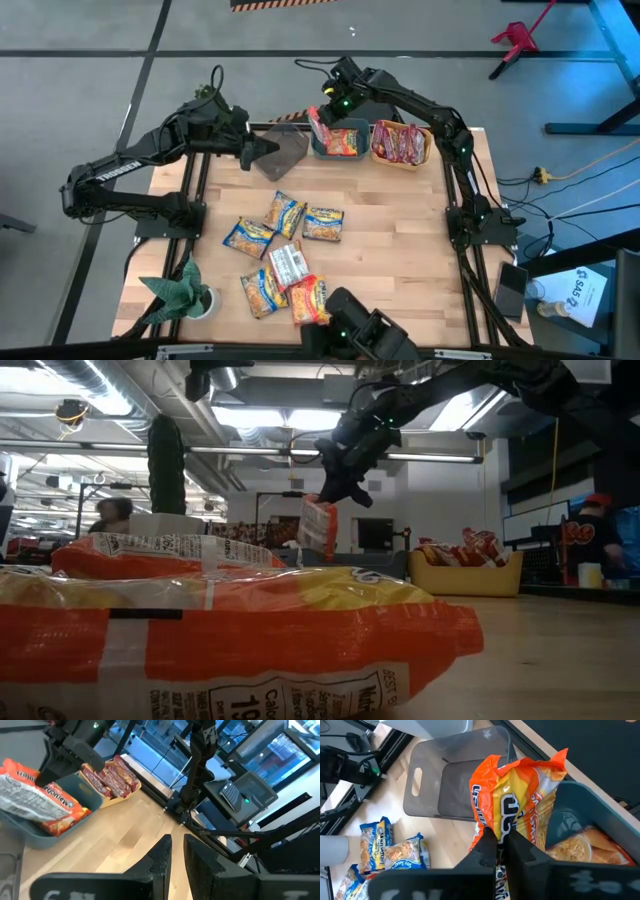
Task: Sort Maruchan noodles
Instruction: Put the top orange noodle pack into the blue bin
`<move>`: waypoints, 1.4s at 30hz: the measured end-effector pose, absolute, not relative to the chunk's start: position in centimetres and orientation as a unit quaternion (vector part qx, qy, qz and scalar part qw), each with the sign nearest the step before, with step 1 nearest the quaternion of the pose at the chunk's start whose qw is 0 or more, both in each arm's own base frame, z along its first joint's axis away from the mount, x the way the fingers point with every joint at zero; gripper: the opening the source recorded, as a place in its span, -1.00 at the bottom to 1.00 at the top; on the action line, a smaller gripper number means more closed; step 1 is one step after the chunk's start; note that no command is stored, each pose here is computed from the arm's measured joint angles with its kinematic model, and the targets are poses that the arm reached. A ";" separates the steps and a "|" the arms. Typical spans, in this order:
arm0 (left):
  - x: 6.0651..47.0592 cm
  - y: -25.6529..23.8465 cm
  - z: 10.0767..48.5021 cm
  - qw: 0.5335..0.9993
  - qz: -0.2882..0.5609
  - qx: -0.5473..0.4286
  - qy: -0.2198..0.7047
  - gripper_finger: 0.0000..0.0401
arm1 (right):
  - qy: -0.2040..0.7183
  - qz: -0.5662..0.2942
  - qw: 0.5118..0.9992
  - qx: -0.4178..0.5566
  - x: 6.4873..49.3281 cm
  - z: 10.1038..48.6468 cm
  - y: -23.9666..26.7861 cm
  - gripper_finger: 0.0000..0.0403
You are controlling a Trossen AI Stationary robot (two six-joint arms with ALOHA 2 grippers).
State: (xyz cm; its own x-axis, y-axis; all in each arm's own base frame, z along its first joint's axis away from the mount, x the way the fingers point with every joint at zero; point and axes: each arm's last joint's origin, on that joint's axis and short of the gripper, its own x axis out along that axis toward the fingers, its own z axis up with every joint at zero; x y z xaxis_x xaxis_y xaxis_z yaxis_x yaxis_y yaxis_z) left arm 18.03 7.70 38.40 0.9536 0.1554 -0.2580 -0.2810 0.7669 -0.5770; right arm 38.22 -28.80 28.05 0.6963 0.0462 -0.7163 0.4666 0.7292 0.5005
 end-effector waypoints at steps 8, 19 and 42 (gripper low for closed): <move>18.0 7.7 38.4 0.935 0.116 -0.320 0.099 -0.78 | 0.380 -0.162 0.832 0.369 37.9 28.0 -28.7 -1.00; 18.1 7.7 38.6 0.941 0.112 -0.306 0.092 -0.78 | 0.372 -0.211 0.812 0.397 38.4 28.1 -28.1 -1.00; 18.1 7.7 38.6 0.941 0.110 -0.306 0.093 -0.78 | 0.352 -0.261 0.794 0.420 40.3 27.5 -26.8 -1.00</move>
